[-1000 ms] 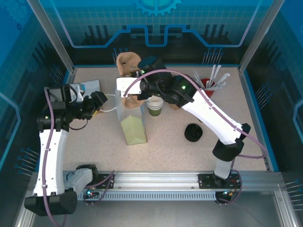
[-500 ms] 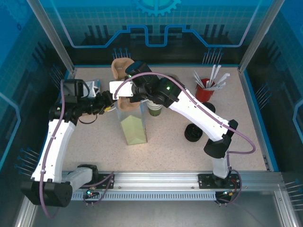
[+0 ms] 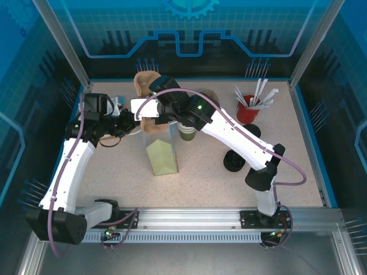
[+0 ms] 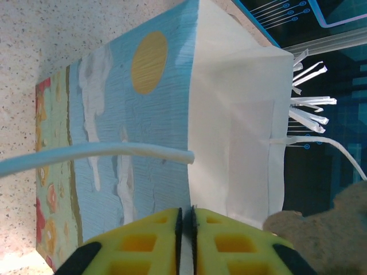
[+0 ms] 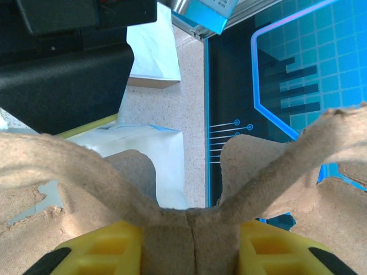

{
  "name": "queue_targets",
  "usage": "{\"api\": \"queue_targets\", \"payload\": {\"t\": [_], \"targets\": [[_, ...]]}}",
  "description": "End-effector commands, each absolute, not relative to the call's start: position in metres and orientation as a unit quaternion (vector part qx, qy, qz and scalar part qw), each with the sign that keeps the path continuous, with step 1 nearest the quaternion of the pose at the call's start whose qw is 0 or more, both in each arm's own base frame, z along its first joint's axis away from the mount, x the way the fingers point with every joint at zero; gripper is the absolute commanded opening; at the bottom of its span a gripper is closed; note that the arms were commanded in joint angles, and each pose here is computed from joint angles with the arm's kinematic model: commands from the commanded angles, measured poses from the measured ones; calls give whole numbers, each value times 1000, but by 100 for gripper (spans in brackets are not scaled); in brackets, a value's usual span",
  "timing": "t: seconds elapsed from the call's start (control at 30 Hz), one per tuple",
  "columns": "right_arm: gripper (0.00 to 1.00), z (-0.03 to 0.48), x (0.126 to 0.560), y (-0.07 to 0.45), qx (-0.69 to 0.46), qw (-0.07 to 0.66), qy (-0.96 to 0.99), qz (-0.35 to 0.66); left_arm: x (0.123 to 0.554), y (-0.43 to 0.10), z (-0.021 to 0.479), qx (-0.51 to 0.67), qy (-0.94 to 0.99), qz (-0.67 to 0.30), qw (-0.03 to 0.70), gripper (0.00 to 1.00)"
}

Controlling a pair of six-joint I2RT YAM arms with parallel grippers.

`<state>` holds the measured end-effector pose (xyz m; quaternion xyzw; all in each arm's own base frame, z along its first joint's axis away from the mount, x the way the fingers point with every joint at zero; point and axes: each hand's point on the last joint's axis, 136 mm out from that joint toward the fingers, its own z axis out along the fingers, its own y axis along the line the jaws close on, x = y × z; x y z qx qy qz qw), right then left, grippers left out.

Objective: Pack the takeout coffee

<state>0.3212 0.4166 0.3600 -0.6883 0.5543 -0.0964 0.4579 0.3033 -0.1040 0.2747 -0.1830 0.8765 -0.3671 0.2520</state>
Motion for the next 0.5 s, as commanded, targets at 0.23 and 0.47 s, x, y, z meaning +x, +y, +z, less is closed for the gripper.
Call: {"api": "queue_targets", "payload": {"t": [0.23, 0.47], "targets": [[31, 333, 323, 430, -702, 439, 551, -105, 307, -105, 281, -177, 873, -366, 270, 5], [31, 319, 318, 411, -722, 412, 539, -134, 305, -102, 282, -181, 874, -359, 274, 2]]}}
